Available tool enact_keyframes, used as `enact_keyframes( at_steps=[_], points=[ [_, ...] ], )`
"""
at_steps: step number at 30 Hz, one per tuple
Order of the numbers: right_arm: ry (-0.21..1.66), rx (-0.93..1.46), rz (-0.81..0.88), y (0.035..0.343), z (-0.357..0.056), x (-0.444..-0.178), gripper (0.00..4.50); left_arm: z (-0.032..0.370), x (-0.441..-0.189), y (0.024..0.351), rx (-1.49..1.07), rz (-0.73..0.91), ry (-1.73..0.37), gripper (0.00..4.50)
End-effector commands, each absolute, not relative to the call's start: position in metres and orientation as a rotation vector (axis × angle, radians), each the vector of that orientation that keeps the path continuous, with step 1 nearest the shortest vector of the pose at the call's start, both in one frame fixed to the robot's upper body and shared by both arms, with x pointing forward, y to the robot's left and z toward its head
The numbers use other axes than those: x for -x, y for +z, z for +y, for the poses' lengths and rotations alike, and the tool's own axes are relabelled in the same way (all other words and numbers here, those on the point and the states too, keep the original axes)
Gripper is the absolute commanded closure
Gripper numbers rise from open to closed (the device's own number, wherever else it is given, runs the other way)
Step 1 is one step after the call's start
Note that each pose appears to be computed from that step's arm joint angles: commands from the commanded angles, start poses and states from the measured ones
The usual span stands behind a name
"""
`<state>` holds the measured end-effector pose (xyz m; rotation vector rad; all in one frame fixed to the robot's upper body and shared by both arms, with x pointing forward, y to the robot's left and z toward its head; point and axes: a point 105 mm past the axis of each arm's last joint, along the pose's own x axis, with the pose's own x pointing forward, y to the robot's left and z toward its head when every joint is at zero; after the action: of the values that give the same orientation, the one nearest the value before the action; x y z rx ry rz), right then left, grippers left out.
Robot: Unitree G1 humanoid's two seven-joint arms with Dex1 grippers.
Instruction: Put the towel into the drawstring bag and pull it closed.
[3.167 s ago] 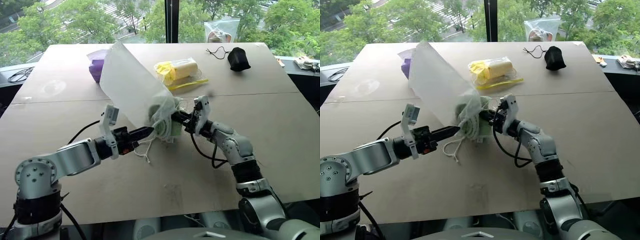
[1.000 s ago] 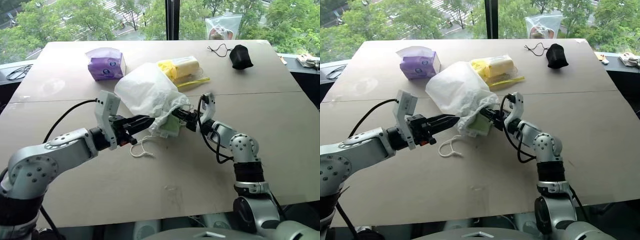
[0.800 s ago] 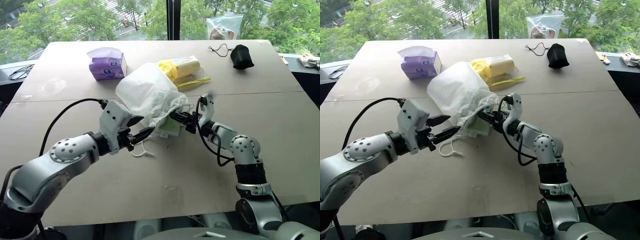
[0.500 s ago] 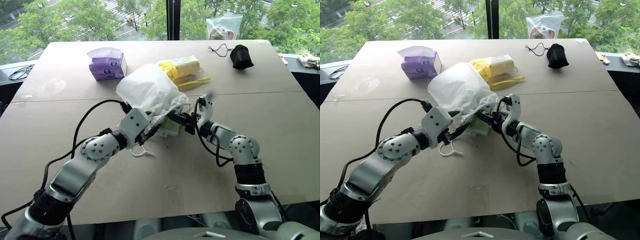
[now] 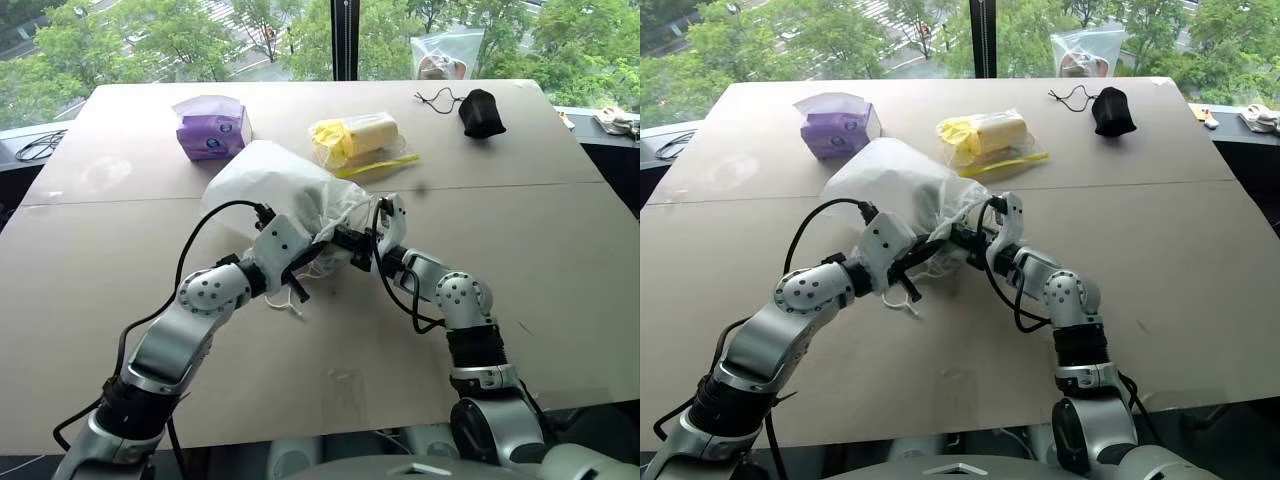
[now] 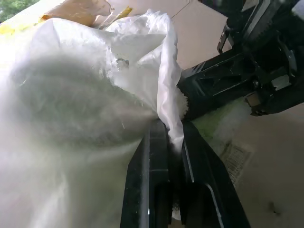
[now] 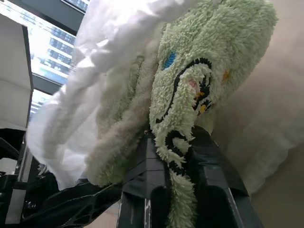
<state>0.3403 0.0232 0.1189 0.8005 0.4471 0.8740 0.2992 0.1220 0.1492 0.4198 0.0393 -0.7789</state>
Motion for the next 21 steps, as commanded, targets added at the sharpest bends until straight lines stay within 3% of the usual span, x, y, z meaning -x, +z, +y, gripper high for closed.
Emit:
enact_keyframes(
  at_steps=[1, 4, 12, 17, 21],
  points=[
    [0.953, -0.886, 0.388, 0.144, 0.039, -0.341, 4.46, 0.106, -0.277, 0.174, -0.341, -0.030, -0.892, 4.50],
    [0.969, -0.918, 0.383, 0.149, 0.043, -0.343, 4.46, 0.098, -0.262, 0.171, -0.298, 0.012, -0.970, 4.50],
    [1.044, -1.058, 0.358, 0.172, 0.065, -0.348, 4.46, 0.106, -0.256, 0.159, -0.184, 0.130, -0.959, 4.50],
    [1.091, -0.633, 0.397, 0.142, 0.073, -0.332, 4.46, 0.114, -0.264, 0.163, -0.141, 0.075, -0.873, 4.50],
    [1.013, -0.454, 0.399, 0.118, 0.067, -0.339, 4.46, 0.117, -0.265, 0.176, 0.002, 0.067, -0.880, 4.50]
  ],
)
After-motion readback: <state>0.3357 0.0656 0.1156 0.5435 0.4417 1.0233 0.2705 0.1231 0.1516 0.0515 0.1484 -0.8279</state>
